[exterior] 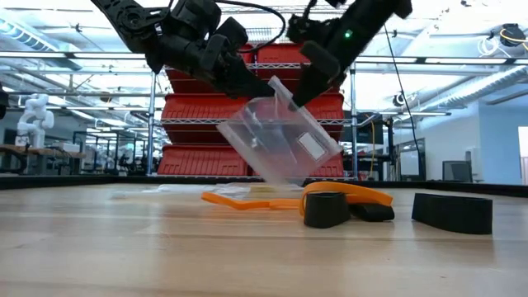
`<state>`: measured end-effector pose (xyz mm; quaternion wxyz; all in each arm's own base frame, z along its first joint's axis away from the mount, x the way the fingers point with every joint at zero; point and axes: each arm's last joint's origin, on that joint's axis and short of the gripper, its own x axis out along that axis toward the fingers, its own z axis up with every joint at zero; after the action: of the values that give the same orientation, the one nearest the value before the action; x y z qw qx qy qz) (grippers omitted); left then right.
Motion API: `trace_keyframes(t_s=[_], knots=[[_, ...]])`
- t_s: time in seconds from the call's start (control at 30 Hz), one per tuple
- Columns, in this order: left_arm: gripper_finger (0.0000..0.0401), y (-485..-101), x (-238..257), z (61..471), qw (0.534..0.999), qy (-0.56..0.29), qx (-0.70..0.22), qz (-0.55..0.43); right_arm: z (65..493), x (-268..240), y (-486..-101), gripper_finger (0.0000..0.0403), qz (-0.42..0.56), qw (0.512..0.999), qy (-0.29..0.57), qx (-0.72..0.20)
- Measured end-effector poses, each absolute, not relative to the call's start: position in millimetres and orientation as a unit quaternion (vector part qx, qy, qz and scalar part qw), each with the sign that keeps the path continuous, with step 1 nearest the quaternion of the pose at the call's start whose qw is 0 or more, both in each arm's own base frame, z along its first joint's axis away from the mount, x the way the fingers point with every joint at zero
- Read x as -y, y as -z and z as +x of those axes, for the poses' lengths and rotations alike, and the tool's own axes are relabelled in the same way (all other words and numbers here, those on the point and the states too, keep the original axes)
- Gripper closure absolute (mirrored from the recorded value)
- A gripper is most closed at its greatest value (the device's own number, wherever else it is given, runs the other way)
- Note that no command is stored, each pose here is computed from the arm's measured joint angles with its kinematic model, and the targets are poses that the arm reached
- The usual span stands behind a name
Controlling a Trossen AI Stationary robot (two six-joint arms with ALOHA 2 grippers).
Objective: Sort rubber bands
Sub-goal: Put the black rubber band into the zip bag
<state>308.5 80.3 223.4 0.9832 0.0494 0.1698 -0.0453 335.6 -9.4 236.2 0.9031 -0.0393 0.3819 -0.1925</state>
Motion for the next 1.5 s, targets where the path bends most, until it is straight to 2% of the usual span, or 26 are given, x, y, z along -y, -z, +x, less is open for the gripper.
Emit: trace_keyframes(t_s=[0.17,0.4,0.67,0.73,0.83,0.9,1.0,1.17,1.27,1.37,1.5], knots=[[0.0401,-224,-76,309,0.983,0.063,-0.167,0.048,326,11,-207,0.0403,-0.017,0.925,0.203,-0.32],[0.0401,-224,-69,311,0.982,0.074,-0.166,0.05,324,18,-194,0.04,0.035,0.955,0.219,-0.196],[0.0401,-223,-71,311,0.982,0.059,-0.169,0.052,327,3,-195,0.0401,0.052,0.977,0.023,-0.207],[0.0401,-223,-71,311,0.983,0.056,-0.169,0.053,327,-3,-195,0.0402,0.051,0.977,0.01,-0.208],[0.0401,-224,-71,311,0.983,0.053,-0.168,0.049,326,-1,-193,0.04,0.069,0.972,0.082,-0.208],[0.0401,-224,-70,311,0.984,0.053,-0.167,0.042,325,5,-193,0.0391,0.081,0.967,0.134,-0.202],[0.0401,-224,-68,312,0.984,0.057,-0.166,0.042,326,12,-196,0.0366,0.094,0.966,0.157,-0.185],[0.0401,-226,-67,313,0.985,0.061,-0.158,0.044,327,21,-198,0.0314,0.108,0.969,0.14,-0.173],[0.0401,-227,-67,313,0.985,0.062,-0.152,0.046,327,24,-198,0.0299,0.112,0.971,0.11,-0.178],[0.0401,-228,-67,314,0.986,0.061,-0.15,0.045,326,22,-195,0.0315,0.096,0.971,0.088,-0.2],[0.0401,-228,-67,313,0.986,0.06,-0.151,0.039,321,16,-193,0.0385,0.08,0.966,0.08,-0.234]])
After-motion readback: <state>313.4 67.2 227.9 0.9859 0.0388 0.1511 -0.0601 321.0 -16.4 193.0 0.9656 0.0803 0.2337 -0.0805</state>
